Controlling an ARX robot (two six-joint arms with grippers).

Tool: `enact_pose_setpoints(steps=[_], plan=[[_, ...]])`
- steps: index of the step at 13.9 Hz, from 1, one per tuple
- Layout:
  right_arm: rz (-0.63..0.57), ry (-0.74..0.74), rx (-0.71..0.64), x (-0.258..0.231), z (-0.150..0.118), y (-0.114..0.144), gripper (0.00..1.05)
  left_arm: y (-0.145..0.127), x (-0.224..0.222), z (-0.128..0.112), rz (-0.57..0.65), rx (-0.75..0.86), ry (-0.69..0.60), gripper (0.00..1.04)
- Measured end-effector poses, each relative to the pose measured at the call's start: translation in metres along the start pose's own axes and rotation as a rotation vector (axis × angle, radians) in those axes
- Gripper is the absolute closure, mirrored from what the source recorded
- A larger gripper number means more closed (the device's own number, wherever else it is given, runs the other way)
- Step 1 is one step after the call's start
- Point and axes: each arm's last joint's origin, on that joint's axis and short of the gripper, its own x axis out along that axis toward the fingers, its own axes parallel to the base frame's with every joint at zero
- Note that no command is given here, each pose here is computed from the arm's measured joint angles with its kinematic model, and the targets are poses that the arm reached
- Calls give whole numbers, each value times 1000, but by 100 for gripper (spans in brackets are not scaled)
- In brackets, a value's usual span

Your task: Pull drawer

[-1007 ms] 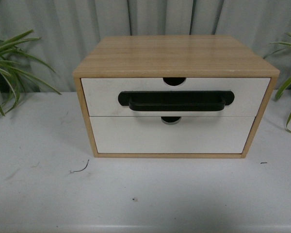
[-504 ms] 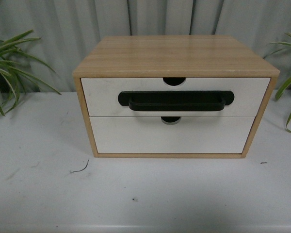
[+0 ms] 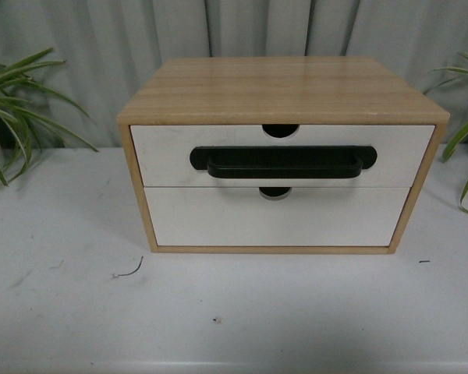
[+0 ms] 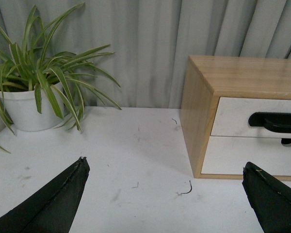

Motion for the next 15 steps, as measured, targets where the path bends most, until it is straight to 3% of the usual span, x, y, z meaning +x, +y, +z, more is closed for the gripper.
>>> enact_pose_setpoints(steps=[7, 8, 9, 10, 11, 15], plan=[[0, 3, 0, 0, 0, 0, 6, 0, 0, 0, 0, 0, 1, 7], [24, 65, 5, 4, -1, 0, 6, -3, 0, -1, 120, -73, 199, 7], [37, 86, 6, 16, 8, 1, 6, -7, 8, 11, 247, -140, 290, 7], [45, 54, 4, 26, 19, 1, 6, -4, 16, 25, 356, -213, 228, 7], [53, 32, 4, 40, 32, 2, 6, -4, 26, 39, 387, -257, 165, 7], [124, 75, -3, 137, 70, 14, 6, -26, 106, 58, 261, -265, 134, 7]])
